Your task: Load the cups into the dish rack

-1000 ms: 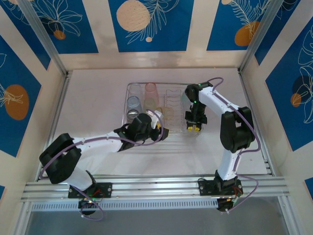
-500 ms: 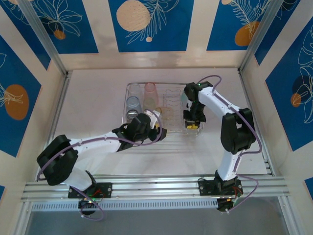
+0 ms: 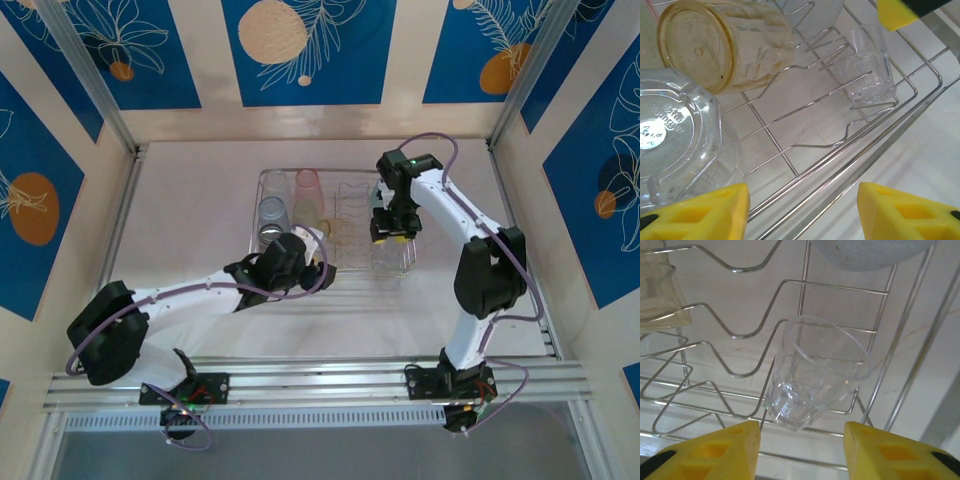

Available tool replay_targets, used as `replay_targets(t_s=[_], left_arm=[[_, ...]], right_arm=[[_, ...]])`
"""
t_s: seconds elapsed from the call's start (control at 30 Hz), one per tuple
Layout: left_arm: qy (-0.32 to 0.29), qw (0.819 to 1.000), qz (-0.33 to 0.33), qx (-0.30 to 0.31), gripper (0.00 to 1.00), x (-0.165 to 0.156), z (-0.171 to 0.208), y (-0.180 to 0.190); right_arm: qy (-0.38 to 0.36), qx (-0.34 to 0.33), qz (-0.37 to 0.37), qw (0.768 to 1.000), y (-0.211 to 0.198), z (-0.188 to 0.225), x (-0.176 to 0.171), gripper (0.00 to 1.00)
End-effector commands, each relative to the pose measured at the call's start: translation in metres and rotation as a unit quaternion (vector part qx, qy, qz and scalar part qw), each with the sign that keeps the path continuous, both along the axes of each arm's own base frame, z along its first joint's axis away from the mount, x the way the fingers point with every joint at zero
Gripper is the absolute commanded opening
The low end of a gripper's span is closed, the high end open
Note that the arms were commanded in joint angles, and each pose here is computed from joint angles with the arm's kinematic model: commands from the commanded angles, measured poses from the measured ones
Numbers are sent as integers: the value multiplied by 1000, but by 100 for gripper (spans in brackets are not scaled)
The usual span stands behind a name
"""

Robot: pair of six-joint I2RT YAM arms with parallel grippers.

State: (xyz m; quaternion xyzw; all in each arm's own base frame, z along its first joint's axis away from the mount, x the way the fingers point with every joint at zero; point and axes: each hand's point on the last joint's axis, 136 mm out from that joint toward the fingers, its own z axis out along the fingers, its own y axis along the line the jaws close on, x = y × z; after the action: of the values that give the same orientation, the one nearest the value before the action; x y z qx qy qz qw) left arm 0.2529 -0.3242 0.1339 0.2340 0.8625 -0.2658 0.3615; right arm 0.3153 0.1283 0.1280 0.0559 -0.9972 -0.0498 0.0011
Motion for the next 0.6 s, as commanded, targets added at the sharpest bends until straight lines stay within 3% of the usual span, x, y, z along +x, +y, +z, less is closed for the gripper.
replay_targets(t_s=[0.0, 0.27, 0.57], left_arm=[[23, 999, -1, 24, 59, -14, -9, 8], [12, 999, 3, 31, 60, -18, 0, 14], [-10, 999, 22, 32, 66, -19, 16, 28]], right_arm=[[-14, -2, 47, 999, -1, -1, 13, 49], [-46, 21, 134, 990, 3, 10, 33, 50], [-25, 95, 159, 982, 12, -2, 35, 50]])
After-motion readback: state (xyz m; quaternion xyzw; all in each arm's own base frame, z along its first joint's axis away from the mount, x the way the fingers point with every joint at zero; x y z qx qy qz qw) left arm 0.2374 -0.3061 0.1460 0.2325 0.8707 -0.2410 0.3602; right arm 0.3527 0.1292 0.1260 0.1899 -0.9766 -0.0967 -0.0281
